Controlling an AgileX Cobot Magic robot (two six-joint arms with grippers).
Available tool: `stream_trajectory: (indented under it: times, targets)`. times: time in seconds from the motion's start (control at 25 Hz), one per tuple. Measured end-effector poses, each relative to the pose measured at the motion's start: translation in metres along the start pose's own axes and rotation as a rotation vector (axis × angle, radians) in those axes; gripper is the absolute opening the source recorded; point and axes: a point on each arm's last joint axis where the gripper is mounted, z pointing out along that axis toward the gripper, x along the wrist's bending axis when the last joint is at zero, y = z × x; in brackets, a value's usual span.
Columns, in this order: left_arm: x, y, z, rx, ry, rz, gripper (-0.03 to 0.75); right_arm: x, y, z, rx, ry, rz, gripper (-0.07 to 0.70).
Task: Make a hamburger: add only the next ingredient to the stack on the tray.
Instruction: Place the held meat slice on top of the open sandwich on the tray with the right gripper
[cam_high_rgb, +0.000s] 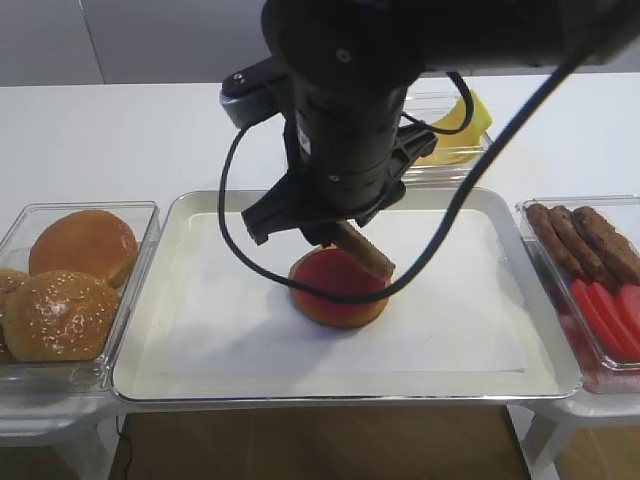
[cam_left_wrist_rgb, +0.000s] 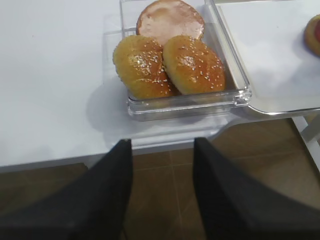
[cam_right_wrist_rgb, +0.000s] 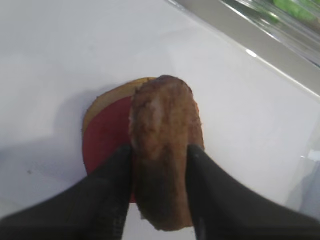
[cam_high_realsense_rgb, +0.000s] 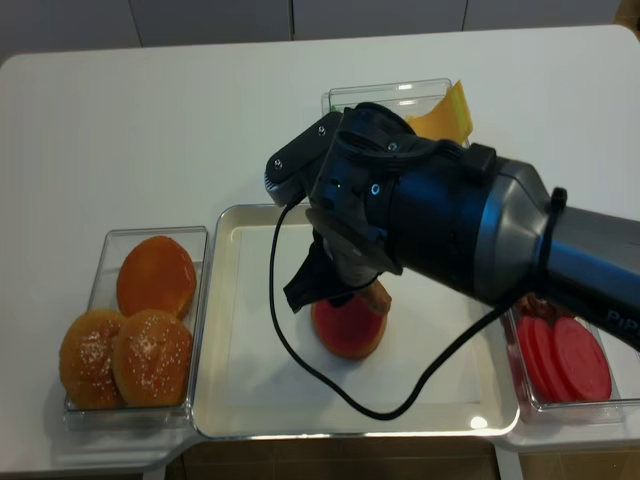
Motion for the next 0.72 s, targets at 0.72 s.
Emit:
stream_trajectory:
  times: [0.72]
  targets:
    - [0.0000,0.0000,0.0000,0.000,0.000,0.000,0.302,0.0066,-0.0037,-0.0004,0.043,0.071,0.036,0.549]
